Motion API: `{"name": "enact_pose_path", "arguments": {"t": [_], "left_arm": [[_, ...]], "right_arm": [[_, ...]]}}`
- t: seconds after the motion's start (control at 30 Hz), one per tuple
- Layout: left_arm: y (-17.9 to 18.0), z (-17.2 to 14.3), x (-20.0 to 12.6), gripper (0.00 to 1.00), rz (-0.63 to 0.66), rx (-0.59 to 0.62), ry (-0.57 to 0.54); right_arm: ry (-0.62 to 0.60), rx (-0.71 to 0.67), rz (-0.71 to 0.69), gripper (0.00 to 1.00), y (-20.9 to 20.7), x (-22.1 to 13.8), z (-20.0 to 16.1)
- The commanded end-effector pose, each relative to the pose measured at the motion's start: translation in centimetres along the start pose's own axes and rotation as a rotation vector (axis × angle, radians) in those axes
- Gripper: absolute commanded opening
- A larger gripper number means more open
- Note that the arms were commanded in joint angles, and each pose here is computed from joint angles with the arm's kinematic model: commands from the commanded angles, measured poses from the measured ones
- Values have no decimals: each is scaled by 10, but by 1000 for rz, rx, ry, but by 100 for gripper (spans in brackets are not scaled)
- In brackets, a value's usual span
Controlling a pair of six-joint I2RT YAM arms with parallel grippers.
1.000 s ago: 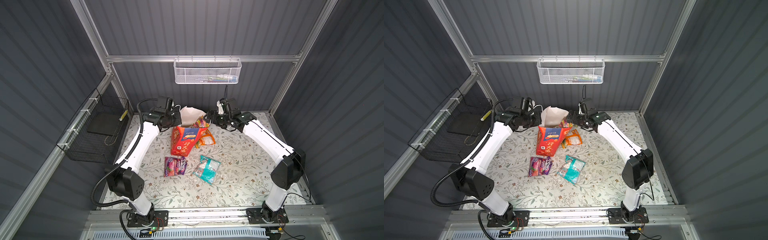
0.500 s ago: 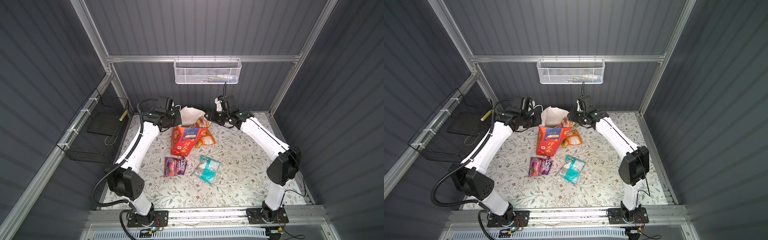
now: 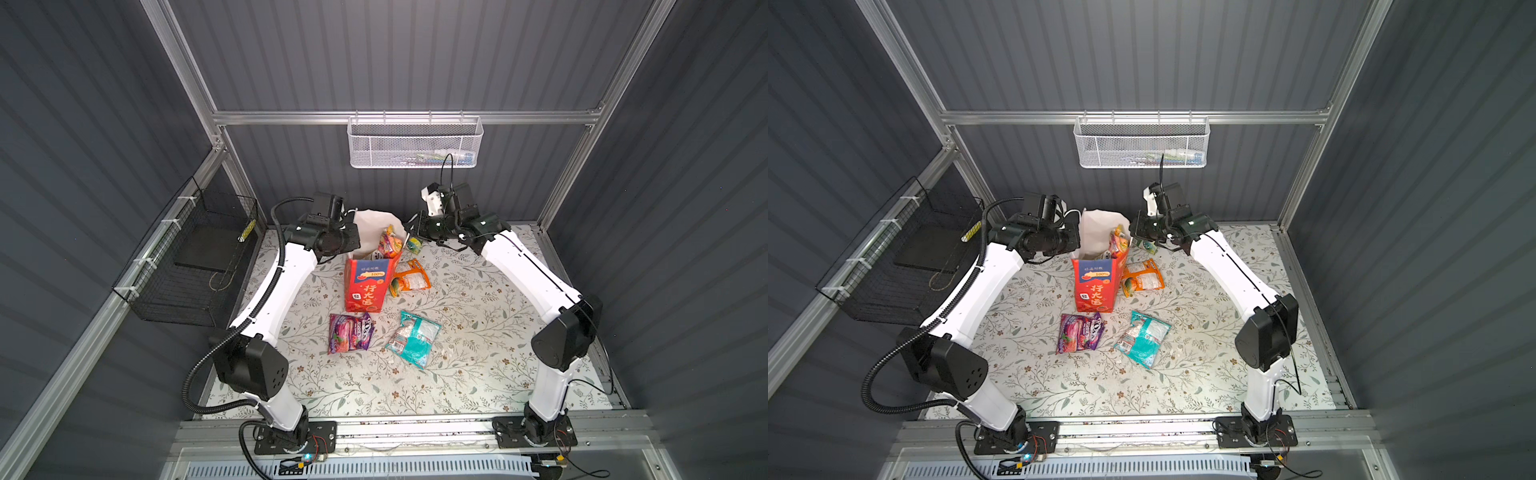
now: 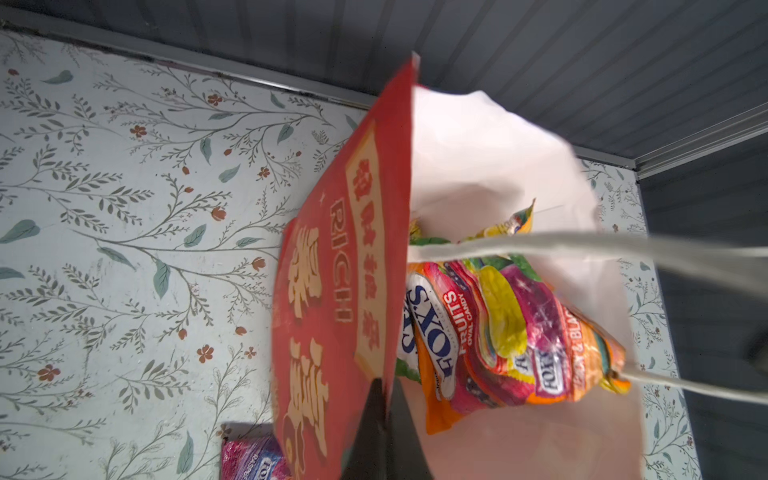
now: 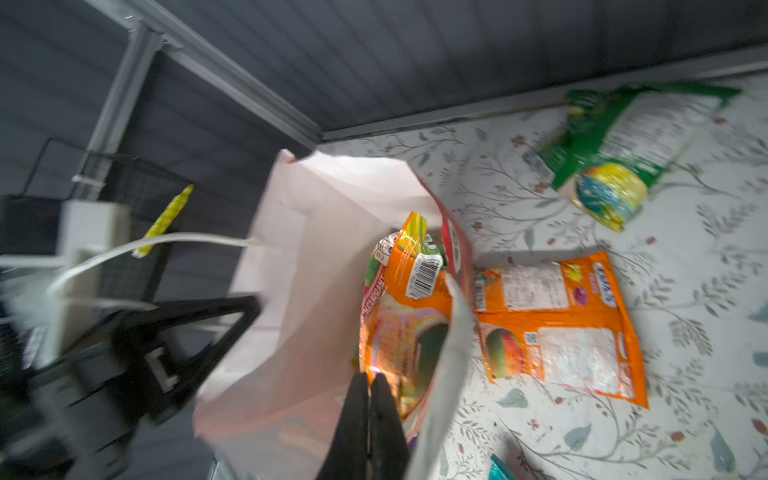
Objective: Place the snacks into the paper bag
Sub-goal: Pick up the paper bag from the top-center of the table, then place the paper bag at the middle-right of the table.
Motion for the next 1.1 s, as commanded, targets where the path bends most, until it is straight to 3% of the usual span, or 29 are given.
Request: {"name": "enact_pose_path", "arguments": {"t": [0.0, 0.1, 0.3, 0.43, 0.57, 0.9, 1.07], "left_arm": [[16, 8, 9, 0, 33, -45, 13], [28, 13, 16, 0, 48, -79, 23], [22, 21, -1, 0, 5, -75, -4], [13, 22, -9, 0, -51, -64, -9], [-13, 19, -23, 0, -201, -68, 23], [-100, -9, -51, 0, -356, 22, 23], [-162, -39, -53, 0, -434, 112, 39]], "right_arm": [[-157, -192, 205, 0, 90, -42, 46], [-165, -229, 234, 0, 111, -44, 51], [-121, -160, 208, 0, 85, -32, 48], [-142, -160, 173, 0, 77, -48, 51], [-149, -114, 152, 0, 60, -67, 54], [-258, -45, 76, 0, 13, -136, 50], [-306, 6, -6, 0, -22, -177, 43]]}}
Point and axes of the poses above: each gripper's point midway between its finger pads, its own x axis out along the fingers, its own y axis along the line the jaws close on, z = x × y, the point moved 4 cm from there along -x, back along the fingers, and after that the axes turned 15 degrees about -x, right-handed, at the moved point
